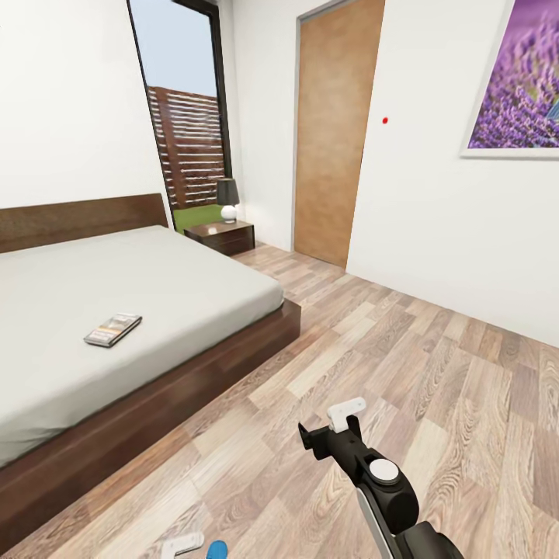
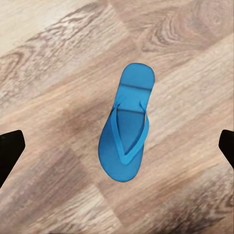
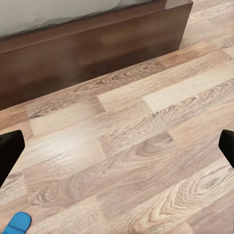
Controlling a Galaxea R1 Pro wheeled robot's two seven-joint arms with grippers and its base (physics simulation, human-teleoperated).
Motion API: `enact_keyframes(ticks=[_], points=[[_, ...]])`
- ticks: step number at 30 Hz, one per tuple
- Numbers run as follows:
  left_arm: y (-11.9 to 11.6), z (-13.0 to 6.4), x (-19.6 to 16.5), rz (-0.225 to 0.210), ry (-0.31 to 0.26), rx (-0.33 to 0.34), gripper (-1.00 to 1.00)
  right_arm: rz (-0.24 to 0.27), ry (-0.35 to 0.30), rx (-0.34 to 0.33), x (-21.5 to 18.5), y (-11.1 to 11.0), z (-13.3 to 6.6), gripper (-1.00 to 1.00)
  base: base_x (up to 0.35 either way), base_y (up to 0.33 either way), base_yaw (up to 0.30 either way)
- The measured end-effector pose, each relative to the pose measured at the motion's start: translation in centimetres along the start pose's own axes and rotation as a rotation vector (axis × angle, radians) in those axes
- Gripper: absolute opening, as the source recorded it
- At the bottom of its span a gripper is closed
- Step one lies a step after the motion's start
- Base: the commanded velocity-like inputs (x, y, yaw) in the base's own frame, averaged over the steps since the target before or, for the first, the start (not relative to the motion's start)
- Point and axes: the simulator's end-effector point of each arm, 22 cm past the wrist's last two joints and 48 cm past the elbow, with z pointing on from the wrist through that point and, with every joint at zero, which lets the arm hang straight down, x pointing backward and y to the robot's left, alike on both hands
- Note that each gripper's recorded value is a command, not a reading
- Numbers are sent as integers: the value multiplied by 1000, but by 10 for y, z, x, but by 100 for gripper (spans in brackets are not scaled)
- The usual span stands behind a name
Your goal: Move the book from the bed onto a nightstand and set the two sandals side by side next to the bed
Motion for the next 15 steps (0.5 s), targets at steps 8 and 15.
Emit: enact_keyframes(ticks=[8,15], points=[[1,14,10,0,0,0,100,1,-1,0,16,2,6,100,0,0,0],[3,27,19,1,-4,0,100,1,-2,1,31,3,11,100,0,0,0]])
